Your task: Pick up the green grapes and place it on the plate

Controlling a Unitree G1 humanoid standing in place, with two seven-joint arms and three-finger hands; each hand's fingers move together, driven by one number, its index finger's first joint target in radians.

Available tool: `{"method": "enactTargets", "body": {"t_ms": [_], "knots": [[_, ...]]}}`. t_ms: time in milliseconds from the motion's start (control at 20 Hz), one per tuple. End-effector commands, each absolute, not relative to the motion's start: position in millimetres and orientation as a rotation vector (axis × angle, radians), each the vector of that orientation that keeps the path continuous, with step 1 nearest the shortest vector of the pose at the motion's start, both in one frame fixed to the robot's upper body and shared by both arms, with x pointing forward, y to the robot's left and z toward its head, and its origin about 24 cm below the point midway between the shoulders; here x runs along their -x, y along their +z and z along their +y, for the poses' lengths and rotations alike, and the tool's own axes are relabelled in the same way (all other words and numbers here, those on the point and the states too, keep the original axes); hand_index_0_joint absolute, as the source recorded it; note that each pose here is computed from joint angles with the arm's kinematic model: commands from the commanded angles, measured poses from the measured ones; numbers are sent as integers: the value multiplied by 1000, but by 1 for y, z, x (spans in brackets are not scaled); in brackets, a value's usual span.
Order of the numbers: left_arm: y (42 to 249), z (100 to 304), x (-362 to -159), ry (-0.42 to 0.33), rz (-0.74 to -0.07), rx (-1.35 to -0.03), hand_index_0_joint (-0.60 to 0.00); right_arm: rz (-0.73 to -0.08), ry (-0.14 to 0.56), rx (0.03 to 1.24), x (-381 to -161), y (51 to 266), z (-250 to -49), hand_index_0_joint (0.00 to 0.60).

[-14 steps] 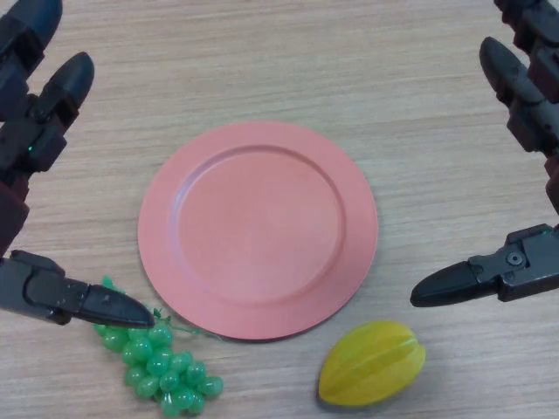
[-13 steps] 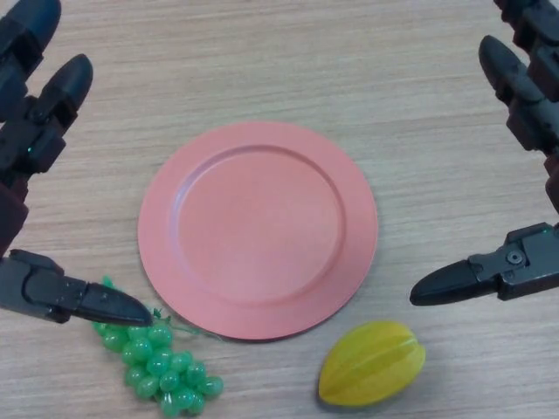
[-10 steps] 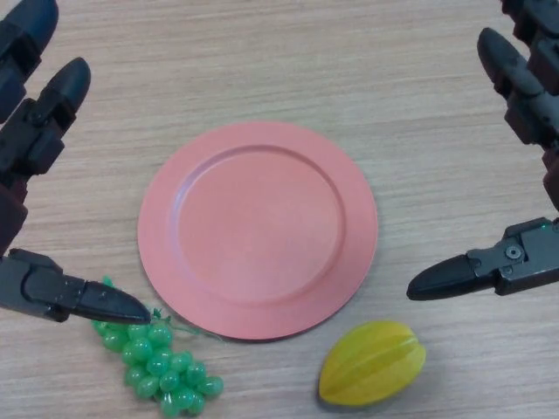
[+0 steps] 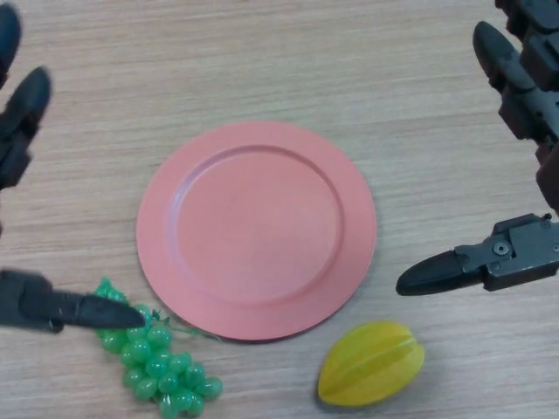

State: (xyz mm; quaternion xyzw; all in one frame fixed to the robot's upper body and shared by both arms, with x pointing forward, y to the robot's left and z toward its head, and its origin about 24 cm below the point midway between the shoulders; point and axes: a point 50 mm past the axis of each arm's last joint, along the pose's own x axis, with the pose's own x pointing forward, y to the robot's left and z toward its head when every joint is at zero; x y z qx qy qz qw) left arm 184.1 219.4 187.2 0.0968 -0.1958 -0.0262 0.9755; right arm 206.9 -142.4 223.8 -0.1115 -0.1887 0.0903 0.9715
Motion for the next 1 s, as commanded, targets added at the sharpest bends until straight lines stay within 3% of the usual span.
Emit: {"method": "enactTargets", "body": {"t_ms": [50,400,800,1000], "knots": [[198,216,-167,-22,-560,-308,0,-571,167,234,-195,248,-141,0],[136,227,-153,140,-472,-424,0,-576,205,227,-196,247,-127,0],[70,220,-145,170,-224,-485,0,-572,210,212,-195,245,-125,0],[53,213,-151,242,-193,-529,0,-575,204,219,-194,244,-127,0]]}}
